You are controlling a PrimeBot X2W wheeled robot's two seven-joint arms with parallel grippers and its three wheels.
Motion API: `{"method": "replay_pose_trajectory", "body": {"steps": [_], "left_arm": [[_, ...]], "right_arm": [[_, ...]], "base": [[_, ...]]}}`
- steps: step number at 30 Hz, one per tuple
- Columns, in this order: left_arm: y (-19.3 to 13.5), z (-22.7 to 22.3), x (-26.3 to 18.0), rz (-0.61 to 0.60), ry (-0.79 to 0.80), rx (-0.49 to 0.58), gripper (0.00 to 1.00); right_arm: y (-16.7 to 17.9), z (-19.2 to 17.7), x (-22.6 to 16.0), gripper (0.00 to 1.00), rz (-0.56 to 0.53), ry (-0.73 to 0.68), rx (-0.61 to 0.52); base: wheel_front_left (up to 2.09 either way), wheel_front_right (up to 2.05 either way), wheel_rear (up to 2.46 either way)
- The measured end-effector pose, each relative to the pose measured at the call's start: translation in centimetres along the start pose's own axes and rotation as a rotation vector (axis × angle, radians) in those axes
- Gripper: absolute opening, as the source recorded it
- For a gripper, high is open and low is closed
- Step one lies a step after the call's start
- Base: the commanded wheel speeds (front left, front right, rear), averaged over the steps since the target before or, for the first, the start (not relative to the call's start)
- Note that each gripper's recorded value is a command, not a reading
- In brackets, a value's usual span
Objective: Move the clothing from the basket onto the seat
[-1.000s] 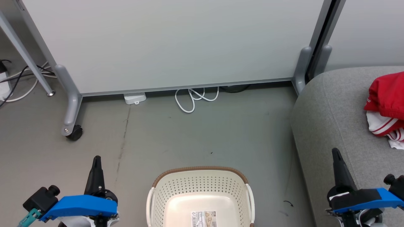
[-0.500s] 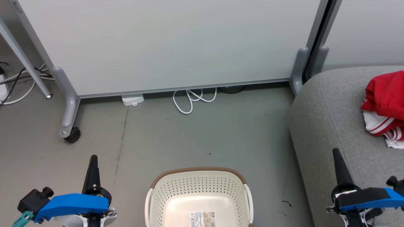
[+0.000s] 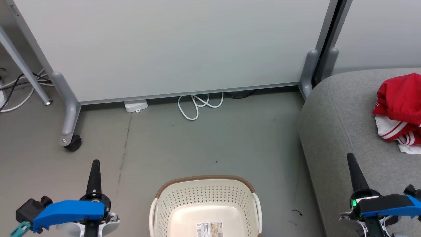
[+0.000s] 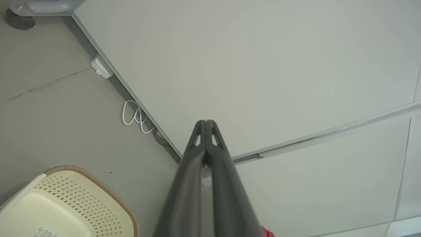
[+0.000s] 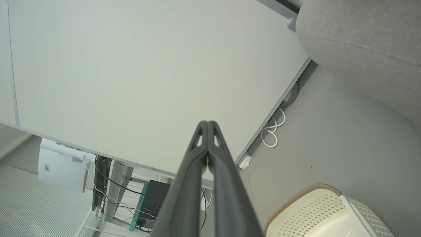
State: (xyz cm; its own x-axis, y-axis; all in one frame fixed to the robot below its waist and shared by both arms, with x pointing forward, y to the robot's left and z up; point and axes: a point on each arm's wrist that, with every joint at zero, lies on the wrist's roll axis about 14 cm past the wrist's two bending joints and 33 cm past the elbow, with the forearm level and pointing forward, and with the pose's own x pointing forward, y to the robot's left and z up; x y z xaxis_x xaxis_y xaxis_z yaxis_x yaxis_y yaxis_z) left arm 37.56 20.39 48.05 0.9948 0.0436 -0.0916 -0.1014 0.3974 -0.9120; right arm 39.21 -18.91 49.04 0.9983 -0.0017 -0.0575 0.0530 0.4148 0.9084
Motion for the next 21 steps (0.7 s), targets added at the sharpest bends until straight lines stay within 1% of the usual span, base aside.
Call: {"method": "replay_pose_trajectory", "body": {"steps": [21], "left_arm": [[-0.80, 0.25, 0.39, -0.027, 0.009, -0.184, 0.00]], "right_arm": [[0.11, 0.49, -0.28, 0.00, 0.008, 0.000, 0.192]], "base": [[0.00, 0.00, 0.00]]}}
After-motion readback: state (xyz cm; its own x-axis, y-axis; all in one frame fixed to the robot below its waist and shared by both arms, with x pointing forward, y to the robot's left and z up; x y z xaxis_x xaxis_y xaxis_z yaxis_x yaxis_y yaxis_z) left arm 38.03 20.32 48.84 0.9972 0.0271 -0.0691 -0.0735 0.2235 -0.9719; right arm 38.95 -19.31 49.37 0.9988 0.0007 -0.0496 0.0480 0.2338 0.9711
